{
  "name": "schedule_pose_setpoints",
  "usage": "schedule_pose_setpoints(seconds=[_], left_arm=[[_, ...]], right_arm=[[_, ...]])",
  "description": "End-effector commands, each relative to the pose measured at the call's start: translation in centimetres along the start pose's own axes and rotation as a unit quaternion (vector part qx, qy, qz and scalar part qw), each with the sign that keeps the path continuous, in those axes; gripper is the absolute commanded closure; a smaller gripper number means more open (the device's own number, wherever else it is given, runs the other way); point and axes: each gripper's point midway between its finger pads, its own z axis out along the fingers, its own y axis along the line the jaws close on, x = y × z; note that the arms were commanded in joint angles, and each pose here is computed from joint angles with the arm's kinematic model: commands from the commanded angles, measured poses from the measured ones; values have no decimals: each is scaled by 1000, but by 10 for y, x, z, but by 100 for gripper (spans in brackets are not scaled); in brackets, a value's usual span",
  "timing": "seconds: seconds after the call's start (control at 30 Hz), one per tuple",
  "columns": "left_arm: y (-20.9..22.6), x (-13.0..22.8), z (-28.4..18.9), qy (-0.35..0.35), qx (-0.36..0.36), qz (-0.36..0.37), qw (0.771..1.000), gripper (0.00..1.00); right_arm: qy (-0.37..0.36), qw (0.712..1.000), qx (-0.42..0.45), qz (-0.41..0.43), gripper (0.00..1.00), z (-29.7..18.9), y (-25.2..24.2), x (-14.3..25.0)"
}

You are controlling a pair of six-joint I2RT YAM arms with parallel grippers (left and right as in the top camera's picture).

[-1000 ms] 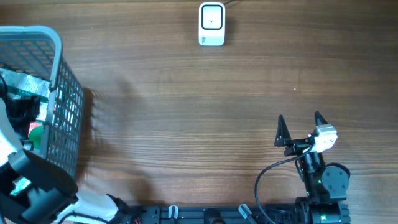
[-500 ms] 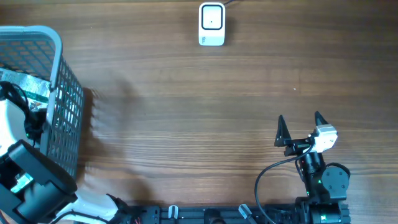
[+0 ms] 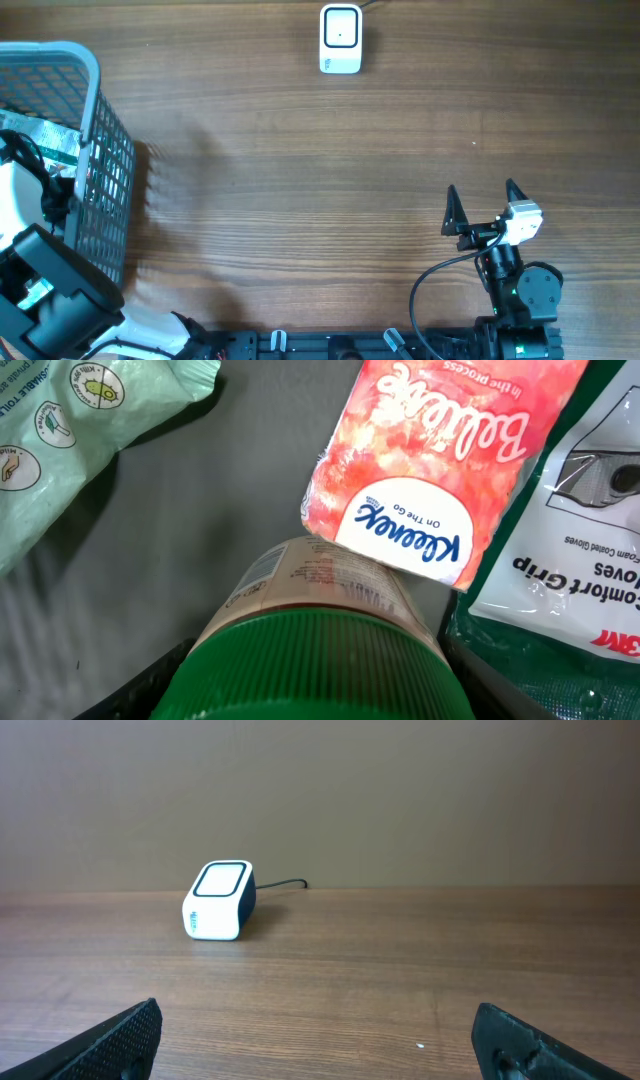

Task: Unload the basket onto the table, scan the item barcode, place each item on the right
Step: 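Reach the left gripper into the basket and grasp the green-lid jar, then lift the jar out and set it upright near the scanner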

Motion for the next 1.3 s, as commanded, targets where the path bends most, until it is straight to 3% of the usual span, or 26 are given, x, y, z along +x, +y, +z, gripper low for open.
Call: schedule_pose_setpoints(seconds=[0.0,0.23,0.43,0.63,0.77,0.97,1.1,1.27], left_arm=[[0,-2,-16,-16,19,-3,1000,39],[2,-10,-73,-62,86,-4,994,39],[-4,-6,-162,-105,224,16,969,38],[4,0,-281,-191,392,19,899,38],[12,11,-347,-241,491,34,837,36],[2,49,-407,-220,613,116,750,38],[-12,74,-411,-176,636,165,733,40],[-47,138,-397,-119,633,302,702,40]], right_arm=[[-2,1000,-6,-6,0,0,2,-1],[-2,1000,-6,-6,0,0,2,-1],[-2,1000,-6,-6,0,0,2,-1],[-2,1000,-6,-6,0,0,2,-1],[-2,1000,-5,-6,0,0,2,-1],[-2,1000,-5,-6,0,0,2,-1],[-2,1000,-6,-6,0,0,2,-1],[-2,1000,-6,-6,0,0,2,-1]])
